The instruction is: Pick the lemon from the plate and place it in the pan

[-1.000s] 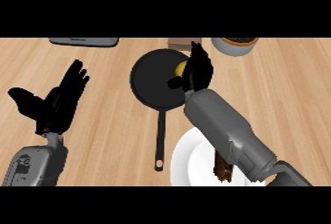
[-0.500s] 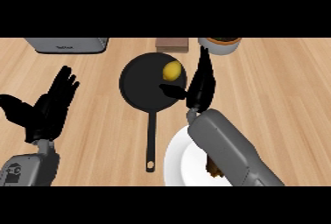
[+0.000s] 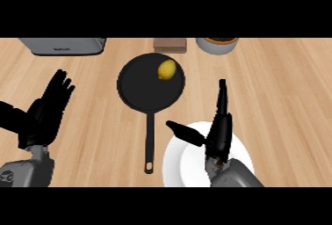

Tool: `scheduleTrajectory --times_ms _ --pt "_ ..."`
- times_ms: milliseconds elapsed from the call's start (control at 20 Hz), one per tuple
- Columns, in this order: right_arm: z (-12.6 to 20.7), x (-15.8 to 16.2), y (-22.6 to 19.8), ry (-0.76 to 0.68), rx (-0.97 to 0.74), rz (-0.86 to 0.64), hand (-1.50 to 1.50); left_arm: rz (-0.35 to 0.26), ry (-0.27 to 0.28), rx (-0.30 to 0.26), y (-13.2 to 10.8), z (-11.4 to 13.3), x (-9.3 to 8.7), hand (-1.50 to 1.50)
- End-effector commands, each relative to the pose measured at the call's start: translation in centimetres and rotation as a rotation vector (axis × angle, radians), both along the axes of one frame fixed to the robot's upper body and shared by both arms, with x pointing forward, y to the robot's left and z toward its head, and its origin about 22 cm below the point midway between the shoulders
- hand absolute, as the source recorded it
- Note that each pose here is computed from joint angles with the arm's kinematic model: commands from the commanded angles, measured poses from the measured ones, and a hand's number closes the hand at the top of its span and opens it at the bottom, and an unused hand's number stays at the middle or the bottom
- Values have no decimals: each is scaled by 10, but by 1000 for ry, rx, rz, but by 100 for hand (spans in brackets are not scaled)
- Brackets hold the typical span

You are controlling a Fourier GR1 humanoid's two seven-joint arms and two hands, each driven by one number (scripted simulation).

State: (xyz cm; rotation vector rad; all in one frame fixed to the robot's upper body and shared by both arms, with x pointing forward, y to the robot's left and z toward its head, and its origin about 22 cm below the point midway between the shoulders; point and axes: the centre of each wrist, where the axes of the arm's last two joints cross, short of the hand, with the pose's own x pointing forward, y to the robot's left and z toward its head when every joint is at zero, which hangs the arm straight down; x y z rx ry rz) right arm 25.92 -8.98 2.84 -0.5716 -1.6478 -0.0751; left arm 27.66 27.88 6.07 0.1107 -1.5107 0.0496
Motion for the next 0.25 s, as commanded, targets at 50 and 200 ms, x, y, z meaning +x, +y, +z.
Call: scheduleTrajectory --times_ms 50,200 --pt "-1 -41 -12 -21 -4 3 -150 -16 -2 -10 -27 -4 0 0" --pt "-9 -40 -23 -7 -17 1 -150 -6 2 2 -17 -13 16 0"
